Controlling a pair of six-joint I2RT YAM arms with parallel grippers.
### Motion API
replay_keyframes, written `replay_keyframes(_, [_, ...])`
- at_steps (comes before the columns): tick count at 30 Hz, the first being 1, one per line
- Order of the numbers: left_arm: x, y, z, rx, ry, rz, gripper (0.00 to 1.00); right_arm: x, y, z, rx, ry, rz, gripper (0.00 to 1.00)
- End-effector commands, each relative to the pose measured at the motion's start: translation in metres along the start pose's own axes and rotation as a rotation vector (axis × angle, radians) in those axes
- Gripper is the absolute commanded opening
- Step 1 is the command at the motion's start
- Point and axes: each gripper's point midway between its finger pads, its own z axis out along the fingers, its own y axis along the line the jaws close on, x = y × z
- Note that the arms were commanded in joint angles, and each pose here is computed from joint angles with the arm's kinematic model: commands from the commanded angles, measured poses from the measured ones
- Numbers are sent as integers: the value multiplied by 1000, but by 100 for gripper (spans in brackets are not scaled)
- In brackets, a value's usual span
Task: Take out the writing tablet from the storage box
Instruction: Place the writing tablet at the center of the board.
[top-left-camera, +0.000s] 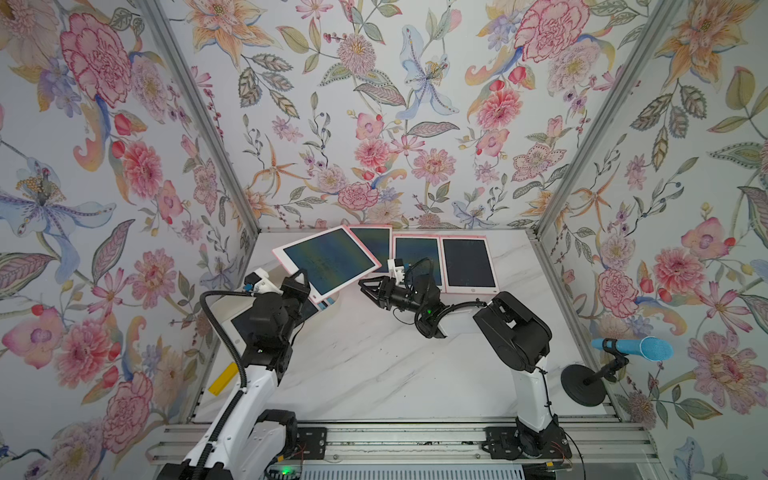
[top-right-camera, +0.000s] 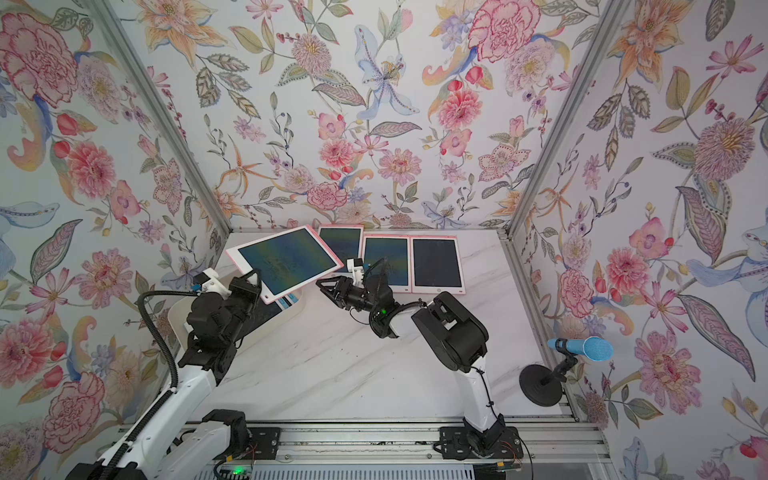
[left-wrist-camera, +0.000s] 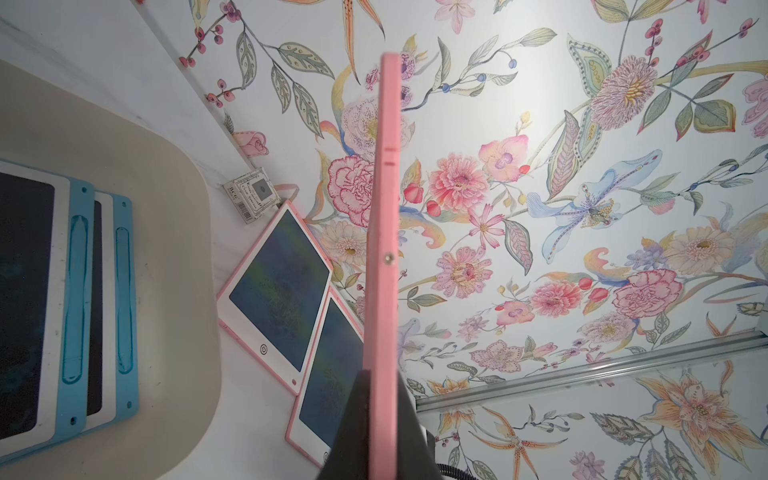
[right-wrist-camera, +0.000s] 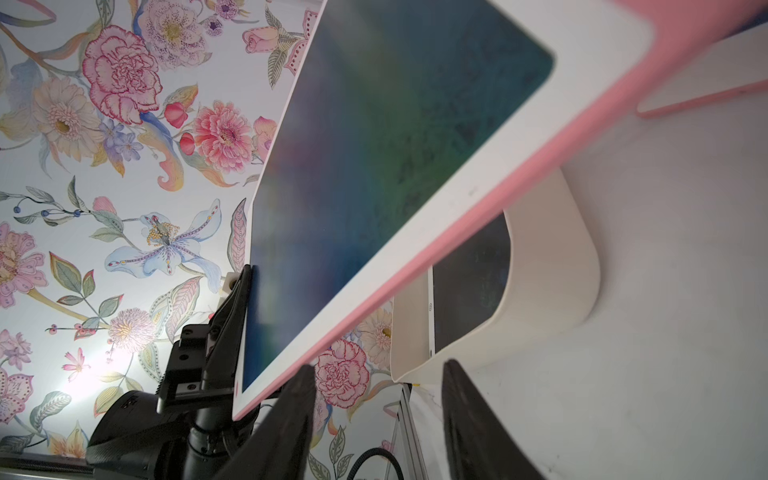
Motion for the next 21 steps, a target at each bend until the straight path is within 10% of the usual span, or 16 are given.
replay_keyframes(1, [0, -10, 0, 60, -9, -15, 0, -19, 24, 1, -107, -45, -5, 49])
replay_keyframes(21, [20, 5, 6, 59, 37, -59, 0, -43, 25, 27, -138, -57, 13, 34])
